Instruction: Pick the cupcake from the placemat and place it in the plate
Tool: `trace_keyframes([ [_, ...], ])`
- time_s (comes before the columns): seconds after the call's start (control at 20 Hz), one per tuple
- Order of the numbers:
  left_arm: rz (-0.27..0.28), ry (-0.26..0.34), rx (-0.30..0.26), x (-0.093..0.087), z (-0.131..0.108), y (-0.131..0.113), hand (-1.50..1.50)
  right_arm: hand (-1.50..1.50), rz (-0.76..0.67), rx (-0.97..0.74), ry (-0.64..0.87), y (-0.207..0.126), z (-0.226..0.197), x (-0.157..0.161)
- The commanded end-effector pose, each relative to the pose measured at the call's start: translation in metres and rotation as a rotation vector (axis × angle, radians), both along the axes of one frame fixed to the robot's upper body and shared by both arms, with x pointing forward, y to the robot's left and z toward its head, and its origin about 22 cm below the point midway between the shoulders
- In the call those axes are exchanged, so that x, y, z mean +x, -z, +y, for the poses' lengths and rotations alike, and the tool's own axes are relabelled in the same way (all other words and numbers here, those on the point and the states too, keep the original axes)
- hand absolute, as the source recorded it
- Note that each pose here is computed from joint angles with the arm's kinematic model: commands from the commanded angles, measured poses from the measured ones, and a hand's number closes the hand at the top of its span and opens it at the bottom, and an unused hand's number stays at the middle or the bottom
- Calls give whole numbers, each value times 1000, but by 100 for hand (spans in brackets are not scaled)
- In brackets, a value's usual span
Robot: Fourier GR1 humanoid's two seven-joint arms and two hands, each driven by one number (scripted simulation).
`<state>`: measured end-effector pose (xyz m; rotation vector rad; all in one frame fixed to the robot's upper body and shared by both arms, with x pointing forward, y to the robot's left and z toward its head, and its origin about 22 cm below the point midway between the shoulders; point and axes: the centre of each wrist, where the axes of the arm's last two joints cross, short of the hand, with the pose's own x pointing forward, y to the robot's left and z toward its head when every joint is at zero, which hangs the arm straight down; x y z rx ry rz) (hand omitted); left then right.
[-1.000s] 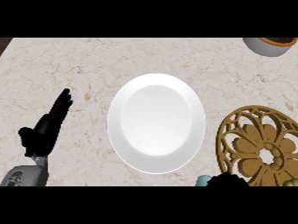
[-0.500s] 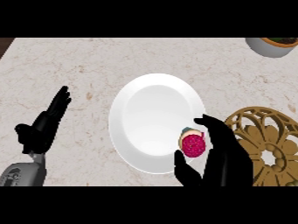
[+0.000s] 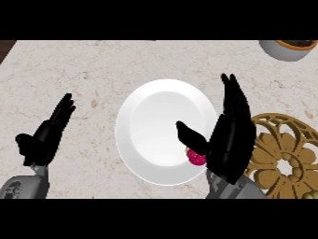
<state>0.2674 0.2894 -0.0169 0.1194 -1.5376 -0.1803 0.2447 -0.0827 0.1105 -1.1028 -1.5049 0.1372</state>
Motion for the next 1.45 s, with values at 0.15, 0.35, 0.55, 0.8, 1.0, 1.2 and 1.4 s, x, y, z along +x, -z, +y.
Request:
trace_keyframes([
  [0.15,7,-24,-9,-10,0,9,0,-150,-188,433,93,-8,-9,-6],
  [0.35,23,-44,6,-16,12,11,0,-150,-245,475,93,16,-22,-33],
  [0.55,5,-71,21,-8,27,-2,0,-150,-230,466,100,43,-48,-73],
  [0.8,14,-31,6,-24,0,7,0,-150,-207,442,8,57,-67,-119],
  [1.0,17,-46,-8,-19,17,5,0,-150,-187,401,-9,74,-81,-144],
  [1.2,15,-47,-6,-22,8,14,0,-150,-158,367,-7,81,-108,-146],
  [1.4,9,-29,-3,-28,-4,16,0,-150,-175,332,-9,99,-106,-140],
])
